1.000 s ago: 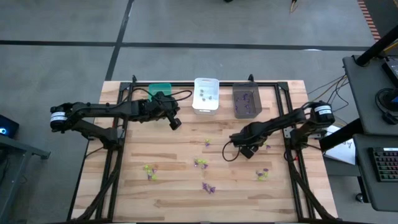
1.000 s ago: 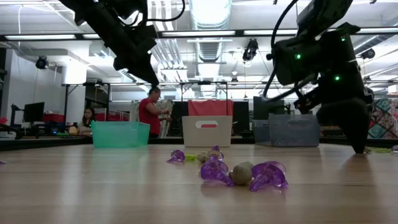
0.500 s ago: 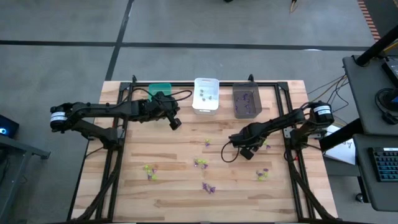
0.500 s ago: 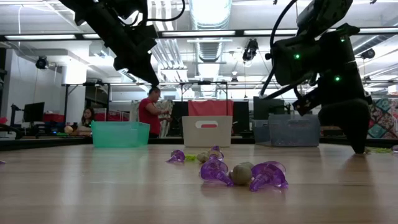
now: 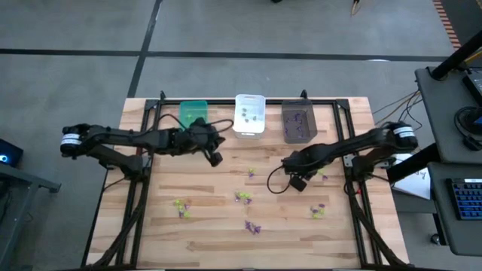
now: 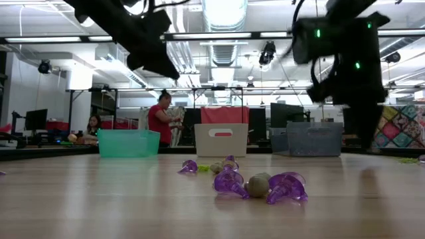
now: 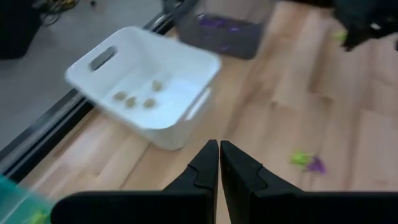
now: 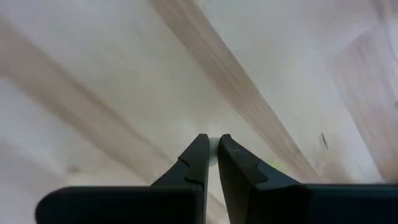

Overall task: Sort Halloween decoration
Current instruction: Put the white skull toy into the white bin

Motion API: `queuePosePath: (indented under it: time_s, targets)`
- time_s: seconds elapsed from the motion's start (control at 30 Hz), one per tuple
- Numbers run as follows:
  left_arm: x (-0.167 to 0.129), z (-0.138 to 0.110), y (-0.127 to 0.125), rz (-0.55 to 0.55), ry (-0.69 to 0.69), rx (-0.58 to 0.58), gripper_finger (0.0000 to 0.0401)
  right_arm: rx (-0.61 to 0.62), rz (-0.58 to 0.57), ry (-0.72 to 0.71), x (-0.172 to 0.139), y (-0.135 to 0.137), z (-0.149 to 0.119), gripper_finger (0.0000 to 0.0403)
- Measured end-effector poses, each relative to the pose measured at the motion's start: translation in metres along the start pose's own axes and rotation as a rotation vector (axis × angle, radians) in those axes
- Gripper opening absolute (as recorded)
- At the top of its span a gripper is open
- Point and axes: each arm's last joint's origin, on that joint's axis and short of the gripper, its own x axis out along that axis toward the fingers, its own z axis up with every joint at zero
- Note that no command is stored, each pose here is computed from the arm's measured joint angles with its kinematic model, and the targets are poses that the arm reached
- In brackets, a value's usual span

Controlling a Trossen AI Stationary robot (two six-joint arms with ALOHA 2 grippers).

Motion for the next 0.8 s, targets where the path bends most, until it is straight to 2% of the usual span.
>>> queuePosePath:
  time_s: [0.13, 0.37, 0.53, 0.8]
  targets:
    - [-0.007, 0.000, -0.017, -0.022, -0.043, 0.028, 0.0000, -0.040, 0.145, -0.196, -0.024, 0.001, 0.004, 0.0021]
    - [-0.015, -0.001, -0.031, -0.017, -0.080, 0.077, 0.0000, -0.179, 0.435, -0.667, -0.067, 0.014, 0.030, 0.0022]
    - [-0.017, -0.001, -0.032, -0.019, -0.086, 0.093, 0.0000, -0.257, 0.507, -0.949, -0.084, 0.015, 0.056, 0.0022]
    - [-0.039, 0.004, -0.021, -0.029, -0.157, 0.134, 0.0000, -0.309, 0.574, -1.262, -0.081, 0.002, 0.110, 0.0022]
